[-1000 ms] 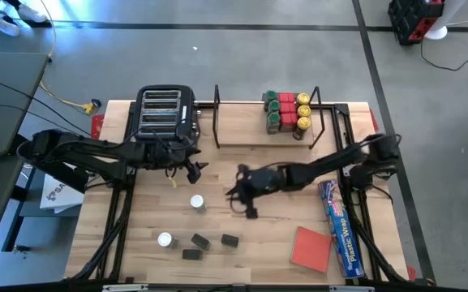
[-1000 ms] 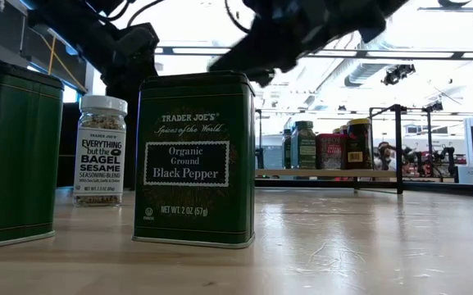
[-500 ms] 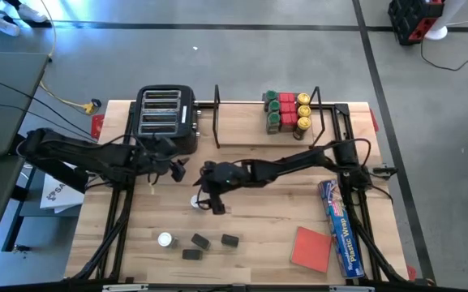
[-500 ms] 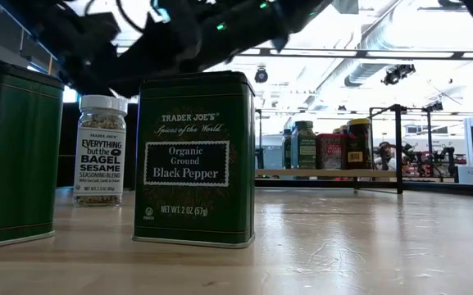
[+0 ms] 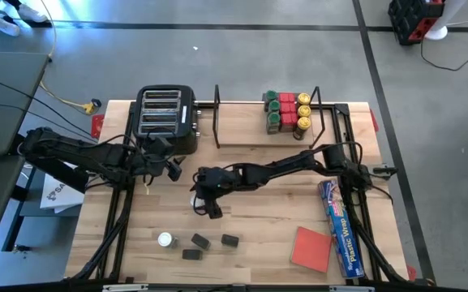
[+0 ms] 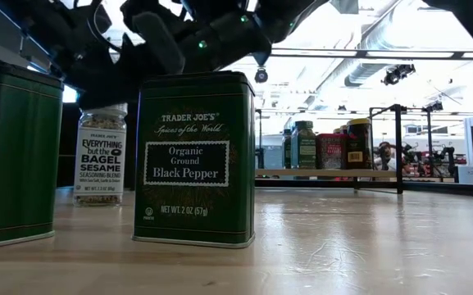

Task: Shelf spices
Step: Put the top white seasoning bottle on the shelf

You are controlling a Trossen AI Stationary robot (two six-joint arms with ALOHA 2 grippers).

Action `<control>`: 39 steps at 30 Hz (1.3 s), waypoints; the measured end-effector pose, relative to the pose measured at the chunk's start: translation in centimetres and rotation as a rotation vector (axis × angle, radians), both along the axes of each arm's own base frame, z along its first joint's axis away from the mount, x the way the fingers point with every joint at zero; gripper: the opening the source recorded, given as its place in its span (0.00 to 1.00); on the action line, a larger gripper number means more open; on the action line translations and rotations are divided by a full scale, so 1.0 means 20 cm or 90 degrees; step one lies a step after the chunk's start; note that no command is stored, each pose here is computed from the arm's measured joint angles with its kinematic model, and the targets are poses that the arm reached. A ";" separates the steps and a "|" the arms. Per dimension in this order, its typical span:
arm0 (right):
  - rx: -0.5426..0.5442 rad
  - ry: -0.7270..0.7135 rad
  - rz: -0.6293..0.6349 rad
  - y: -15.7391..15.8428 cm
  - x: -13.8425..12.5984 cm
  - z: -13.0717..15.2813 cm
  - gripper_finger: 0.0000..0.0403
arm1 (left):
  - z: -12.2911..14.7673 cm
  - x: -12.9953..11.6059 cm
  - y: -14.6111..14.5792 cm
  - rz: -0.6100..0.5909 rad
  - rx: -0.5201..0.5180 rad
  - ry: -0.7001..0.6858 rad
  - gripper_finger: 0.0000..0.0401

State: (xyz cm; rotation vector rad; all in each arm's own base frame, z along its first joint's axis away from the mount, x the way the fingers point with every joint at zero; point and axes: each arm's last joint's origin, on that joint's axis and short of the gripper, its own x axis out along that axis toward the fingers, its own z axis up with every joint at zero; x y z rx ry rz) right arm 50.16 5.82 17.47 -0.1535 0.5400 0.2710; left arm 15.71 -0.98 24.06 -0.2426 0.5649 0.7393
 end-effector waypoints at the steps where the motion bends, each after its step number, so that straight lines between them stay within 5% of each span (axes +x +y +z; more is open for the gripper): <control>1: 0.000 0.002 0.002 0.00 0.00 0.00 0.77 | 0.00 0.00 0.00 0.000 0.000 0.003 0.71; 8: 0.014 0.036 0.021 0.01 -0.02 -0.02 0.50 | 0.00 0.01 0.00 0.002 0.003 0.003 0.71; 11: 0.018 0.023 0.018 0.01 -0.02 0.02 0.48 | -0.01 0.01 0.00 0.002 0.003 0.003 0.71; 19: -0.144 0.025 -0.116 -0.19 -0.22 0.46 0.48 | -0.01 0.00 0.00 0.002 0.004 0.009 0.71; 26: -0.205 0.059 -0.248 -0.62 -0.51 0.78 0.48 | -0.01 0.00 0.00 0.003 0.005 0.009 0.71; 33: -0.114 0.090 -0.305 -1.10 -0.73 0.63 0.48 | -0.01 0.00 0.00 0.005 0.007 0.008 0.71; 39: -0.071 0.059 -0.332 -1.32 -0.84 0.43 0.48 | 0.00 0.01 0.00 0.008 0.010 0.002 0.71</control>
